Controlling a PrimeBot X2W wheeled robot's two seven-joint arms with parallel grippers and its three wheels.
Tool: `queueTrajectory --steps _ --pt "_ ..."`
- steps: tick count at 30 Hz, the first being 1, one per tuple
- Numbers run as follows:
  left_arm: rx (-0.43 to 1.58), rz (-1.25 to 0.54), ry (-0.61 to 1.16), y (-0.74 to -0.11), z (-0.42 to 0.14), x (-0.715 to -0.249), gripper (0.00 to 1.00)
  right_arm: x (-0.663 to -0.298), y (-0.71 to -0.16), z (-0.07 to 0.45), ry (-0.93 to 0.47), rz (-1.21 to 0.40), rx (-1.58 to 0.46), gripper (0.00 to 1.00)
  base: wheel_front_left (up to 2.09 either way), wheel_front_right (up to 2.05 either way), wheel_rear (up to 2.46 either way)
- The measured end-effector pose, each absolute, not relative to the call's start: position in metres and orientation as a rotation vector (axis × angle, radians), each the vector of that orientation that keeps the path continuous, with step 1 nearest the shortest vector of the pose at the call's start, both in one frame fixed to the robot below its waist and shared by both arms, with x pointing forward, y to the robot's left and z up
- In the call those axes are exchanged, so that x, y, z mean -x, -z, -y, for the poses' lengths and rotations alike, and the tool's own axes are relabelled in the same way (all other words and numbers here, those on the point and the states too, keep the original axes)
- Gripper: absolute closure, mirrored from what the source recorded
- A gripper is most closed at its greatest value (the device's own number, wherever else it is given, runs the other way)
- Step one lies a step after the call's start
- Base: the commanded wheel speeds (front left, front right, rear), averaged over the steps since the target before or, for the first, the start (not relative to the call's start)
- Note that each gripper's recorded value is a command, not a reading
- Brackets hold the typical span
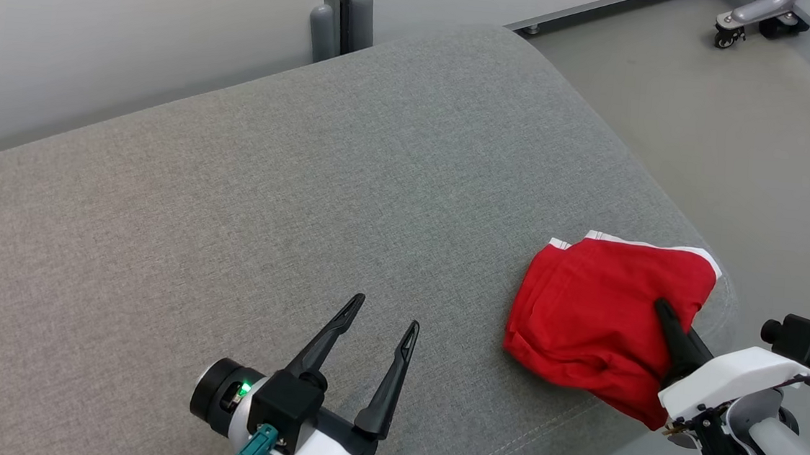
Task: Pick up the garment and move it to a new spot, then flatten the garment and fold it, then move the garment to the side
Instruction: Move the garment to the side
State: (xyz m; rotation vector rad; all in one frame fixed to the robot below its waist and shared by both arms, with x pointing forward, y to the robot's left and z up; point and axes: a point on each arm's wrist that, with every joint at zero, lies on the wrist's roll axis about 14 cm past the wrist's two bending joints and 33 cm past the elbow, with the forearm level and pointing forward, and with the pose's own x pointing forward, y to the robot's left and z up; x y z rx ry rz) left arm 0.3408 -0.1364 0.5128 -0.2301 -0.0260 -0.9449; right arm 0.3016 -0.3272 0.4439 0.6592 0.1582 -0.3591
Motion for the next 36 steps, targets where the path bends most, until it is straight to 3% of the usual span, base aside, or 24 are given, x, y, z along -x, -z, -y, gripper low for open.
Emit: queueTrajectory --steps 9,20,32,36 --pt "0.222 0.014 0.964 -0.504 0.138 -0.342 0.00 -0.329 -0.466 0.320 0.315 -0.090 -0.700 1.00 0.00 0.00 0.00" --pt "0.187 0.052 0.908 -0.496 0.120 -0.382 0.00 -0.444 -0.554 0.331 0.213 0.118 -0.683 1.00 0.00 0.00 0.00" --pt "0.133 0.139 0.842 -0.503 0.090 -0.419 0.00 -0.561 -0.555 0.299 0.128 0.092 -0.674 1.00 0.00 0.00 0.00" --pt "0.131 0.133 0.820 -0.497 0.081 -0.431 0.00 -0.589 -0.545 0.310 0.164 0.099 -0.666 1.00 0.00 0.00 0.00"
